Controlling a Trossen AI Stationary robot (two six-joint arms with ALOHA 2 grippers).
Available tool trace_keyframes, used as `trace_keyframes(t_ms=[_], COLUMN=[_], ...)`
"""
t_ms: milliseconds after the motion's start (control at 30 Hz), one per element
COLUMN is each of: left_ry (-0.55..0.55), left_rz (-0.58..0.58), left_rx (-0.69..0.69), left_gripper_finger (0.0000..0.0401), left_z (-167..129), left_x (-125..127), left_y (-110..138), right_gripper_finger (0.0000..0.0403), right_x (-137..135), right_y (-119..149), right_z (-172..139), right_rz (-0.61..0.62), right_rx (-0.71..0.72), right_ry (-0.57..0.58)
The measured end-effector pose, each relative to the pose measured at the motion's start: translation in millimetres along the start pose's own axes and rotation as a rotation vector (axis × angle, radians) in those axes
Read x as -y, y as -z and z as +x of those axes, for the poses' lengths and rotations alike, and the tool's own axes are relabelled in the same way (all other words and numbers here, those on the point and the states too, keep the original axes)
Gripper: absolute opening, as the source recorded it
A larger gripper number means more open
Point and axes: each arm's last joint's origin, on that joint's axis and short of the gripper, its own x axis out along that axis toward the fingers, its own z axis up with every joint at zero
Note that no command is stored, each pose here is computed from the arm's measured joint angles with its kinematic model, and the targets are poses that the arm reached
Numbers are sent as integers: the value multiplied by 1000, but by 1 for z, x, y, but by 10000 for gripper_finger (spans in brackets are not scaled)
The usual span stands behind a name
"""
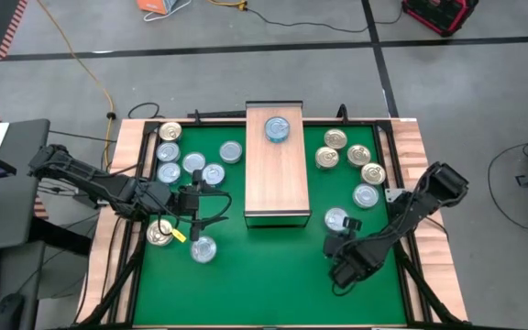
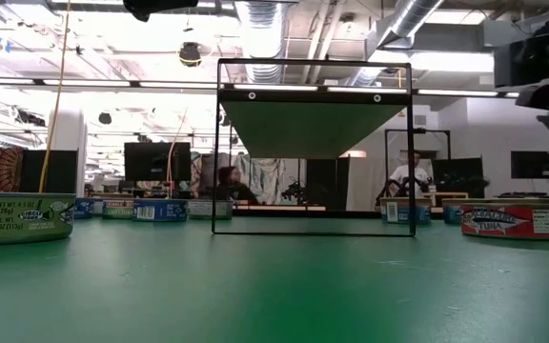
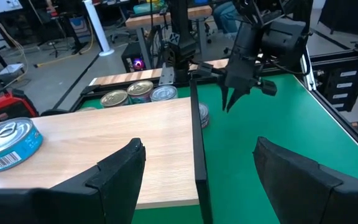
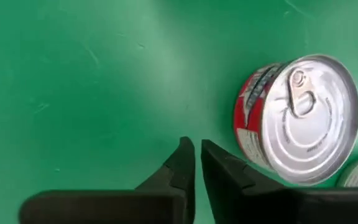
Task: Stack canned seafood by type on shelf
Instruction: Stack the red tuna can on top of the light blue tuna can on the shelf
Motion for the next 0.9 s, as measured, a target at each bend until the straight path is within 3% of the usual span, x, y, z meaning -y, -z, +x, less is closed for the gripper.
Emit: trace_keyframes(t_ms=[333, 433, 633, 900], left_ry=[0, 0, 0, 0], left_rz=[2, 3, 6, 8], left_rx=[0, -1, -7, -10], left_gripper_finger=[288, 288, 288, 288], left_z=[0, 0, 0, 0], left_x=[0, 0, 0, 0], left_y=[0, 0, 1, 1], right_gripper_finger=[232, 252, 216, 71], right_x=[20, 24, 15, -15], right_y=[-16, -17, -6, 5], right_z=[7, 8, 28, 40], right_rz=[-28, -34, -104, -212], right_rx=[-66, -71, -111, -103], right_ry=[57, 99, 183, 300])
